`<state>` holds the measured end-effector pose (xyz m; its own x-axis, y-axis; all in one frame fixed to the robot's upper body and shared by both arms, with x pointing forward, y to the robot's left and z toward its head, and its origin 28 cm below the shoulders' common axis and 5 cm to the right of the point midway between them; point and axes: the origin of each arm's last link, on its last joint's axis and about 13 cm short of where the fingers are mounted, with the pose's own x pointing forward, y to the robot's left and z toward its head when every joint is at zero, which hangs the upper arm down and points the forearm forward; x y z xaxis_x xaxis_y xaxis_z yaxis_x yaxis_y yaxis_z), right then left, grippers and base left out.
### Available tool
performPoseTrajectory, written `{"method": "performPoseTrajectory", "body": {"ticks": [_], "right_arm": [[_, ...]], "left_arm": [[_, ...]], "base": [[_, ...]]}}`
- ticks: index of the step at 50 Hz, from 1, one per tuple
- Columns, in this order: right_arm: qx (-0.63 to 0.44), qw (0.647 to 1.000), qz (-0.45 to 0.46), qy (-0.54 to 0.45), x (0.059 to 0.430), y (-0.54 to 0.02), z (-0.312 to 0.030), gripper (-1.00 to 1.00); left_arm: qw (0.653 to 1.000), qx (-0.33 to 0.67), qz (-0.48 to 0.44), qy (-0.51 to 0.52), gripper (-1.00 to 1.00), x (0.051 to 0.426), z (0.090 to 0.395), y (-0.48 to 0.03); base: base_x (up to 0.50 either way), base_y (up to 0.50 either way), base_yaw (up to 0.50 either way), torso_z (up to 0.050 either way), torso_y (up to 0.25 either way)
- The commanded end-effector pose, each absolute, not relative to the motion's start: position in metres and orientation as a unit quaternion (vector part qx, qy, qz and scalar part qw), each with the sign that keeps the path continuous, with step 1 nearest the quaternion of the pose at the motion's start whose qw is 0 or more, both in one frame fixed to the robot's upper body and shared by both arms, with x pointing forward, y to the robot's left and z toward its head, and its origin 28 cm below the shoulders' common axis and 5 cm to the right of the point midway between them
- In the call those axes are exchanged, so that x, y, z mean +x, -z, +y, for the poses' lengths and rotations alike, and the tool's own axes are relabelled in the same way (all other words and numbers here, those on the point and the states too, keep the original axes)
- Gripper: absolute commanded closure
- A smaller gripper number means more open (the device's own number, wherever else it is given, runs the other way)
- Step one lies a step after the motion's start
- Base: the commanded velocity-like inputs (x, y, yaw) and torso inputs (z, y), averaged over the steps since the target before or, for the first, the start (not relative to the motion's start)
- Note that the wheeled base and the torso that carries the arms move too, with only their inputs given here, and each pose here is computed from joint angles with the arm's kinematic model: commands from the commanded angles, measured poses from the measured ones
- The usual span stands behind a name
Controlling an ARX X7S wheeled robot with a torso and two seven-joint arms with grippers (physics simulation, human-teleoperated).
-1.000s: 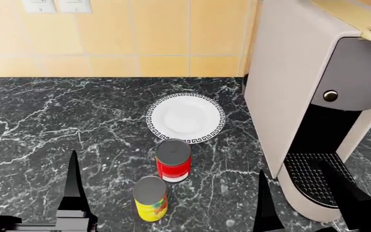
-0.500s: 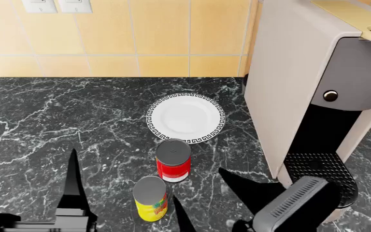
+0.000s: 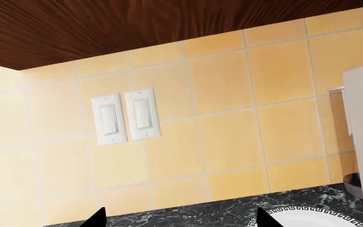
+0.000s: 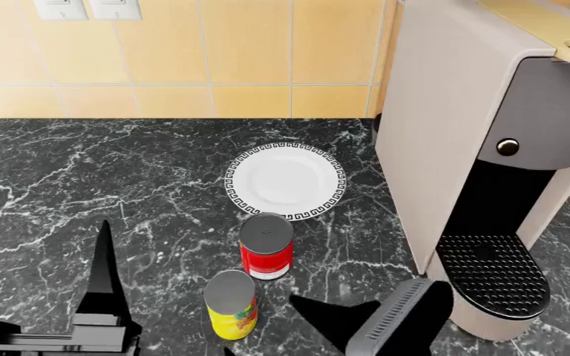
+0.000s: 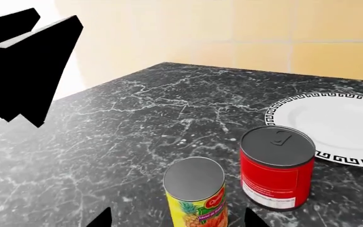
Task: Pick the cans from the counter and place them in their designated side in the cabinet.
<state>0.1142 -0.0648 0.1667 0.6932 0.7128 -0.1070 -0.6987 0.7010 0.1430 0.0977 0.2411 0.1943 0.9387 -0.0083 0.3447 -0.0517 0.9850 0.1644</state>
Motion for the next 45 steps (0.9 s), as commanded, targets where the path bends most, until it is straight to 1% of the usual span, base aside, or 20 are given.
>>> {"method": "performPoseTrajectory", "body": {"ticks": [1,11,29,36,45], "right_arm": [[0.055,0.910,0.107,-0.397,0.117,-0.156,-0.062,-1.00],[0.048,0.920,0.124,-0.368,0.139,-0.142,-0.064,-1.00],[0.031,0.920,0.143,-0.364,0.144,-0.126,-0.057,-1.00],[0.033,0.920,0.137,-0.366,0.152,-0.134,-0.054,-1.00],[0.031,0.917,0.129,-0.376,0.152,-0.142,-0.047,-1.00]], "left_arm": [[0.981,0.084,-0.175,-0.011,-1.00,0.097,0.242,-0.196],[0.981,0.080,-0.175,-0.009,-1.00,0.096,0.241,-0.195],[0.981,0.080,-0.177,-0.009,-1.00,0.094,0.243,-0.195],[0.981,0.080,-0.176,-0.007,-1.00,0.097,0.241,-0.196],[0.981,0.079,-0.175,-0.007,-1.00,0.098,0.240,-0.194]], "base": [[0.00,0.00,0.00,0.000,0.000],[0.00,0.00,0.00,0.000,0.000],[0.00,0.00,0.00,0.000,0.000],[0.00,0.00,0.00,0.000,0.000],[0.00,0.00,0.00,0.000,0.000]]}}
